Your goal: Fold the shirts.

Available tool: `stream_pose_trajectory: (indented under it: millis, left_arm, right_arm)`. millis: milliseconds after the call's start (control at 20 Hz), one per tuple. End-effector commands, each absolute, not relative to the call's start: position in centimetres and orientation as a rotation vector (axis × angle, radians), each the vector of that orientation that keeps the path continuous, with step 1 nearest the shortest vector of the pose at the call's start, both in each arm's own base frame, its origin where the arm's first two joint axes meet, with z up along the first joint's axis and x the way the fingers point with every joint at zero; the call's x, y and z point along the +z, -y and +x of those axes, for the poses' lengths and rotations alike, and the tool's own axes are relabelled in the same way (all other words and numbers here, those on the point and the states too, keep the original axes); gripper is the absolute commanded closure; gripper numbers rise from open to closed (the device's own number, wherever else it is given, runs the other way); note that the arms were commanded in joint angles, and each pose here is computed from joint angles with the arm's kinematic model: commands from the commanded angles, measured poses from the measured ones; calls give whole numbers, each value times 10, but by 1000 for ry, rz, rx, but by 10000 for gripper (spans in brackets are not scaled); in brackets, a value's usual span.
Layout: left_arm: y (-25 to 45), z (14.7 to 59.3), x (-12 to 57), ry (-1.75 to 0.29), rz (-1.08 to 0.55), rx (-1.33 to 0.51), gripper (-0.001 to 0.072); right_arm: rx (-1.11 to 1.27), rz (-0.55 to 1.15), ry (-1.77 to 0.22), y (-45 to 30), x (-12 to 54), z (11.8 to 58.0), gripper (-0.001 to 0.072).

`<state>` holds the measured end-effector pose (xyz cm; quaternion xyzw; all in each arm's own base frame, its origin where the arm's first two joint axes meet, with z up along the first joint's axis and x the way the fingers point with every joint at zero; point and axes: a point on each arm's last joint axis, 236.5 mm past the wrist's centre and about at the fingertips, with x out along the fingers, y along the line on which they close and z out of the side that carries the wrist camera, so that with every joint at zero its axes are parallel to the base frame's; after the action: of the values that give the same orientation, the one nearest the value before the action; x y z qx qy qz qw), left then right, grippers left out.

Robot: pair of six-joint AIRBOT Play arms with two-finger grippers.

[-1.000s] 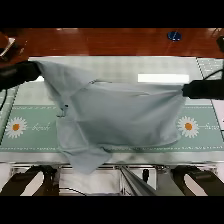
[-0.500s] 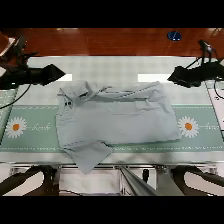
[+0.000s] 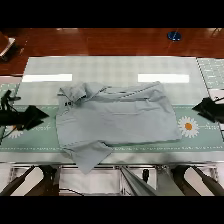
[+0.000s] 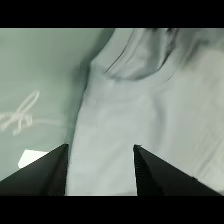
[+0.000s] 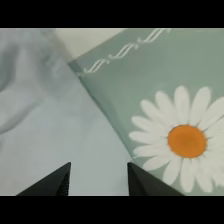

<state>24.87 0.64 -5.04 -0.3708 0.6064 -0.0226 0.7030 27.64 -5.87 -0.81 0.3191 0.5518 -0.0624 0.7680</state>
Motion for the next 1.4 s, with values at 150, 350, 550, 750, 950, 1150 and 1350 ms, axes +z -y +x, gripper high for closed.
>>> stream_pose_trajectory:
  millis: [150,350,550,750,950,1150,1350]
  left_arm:
    - [20,169,-84,-1643,-869,-78,202]
    - [34,157,-97,-1721,-873,-88,202]
    - [53,167,-108,-1678,-943,-107,203]
    - [75,166,-120,-1685,-906,-156,204]
    - [88,164,-115,-1682,-842,-266,688]
    - [95,173,-109,-1638,-868,-312,688]
    - [95,176,-109,-1625,-866,-311,688]
  right_arm:
    - [-18,763,-1241,0,-44,236,301]
    - [14,727,-1257,-9,-45,236,301]
    - [-10,698,-1274,-2,-49,231,301]
    - [-158,646,-1286,31,-61,223,301]
    - [-403,673,-1333,86,-73,187,301]
    - [-418,785,-1461,67,-99,156,301]
    - [-317,895,-1493,41,-106,165,302]
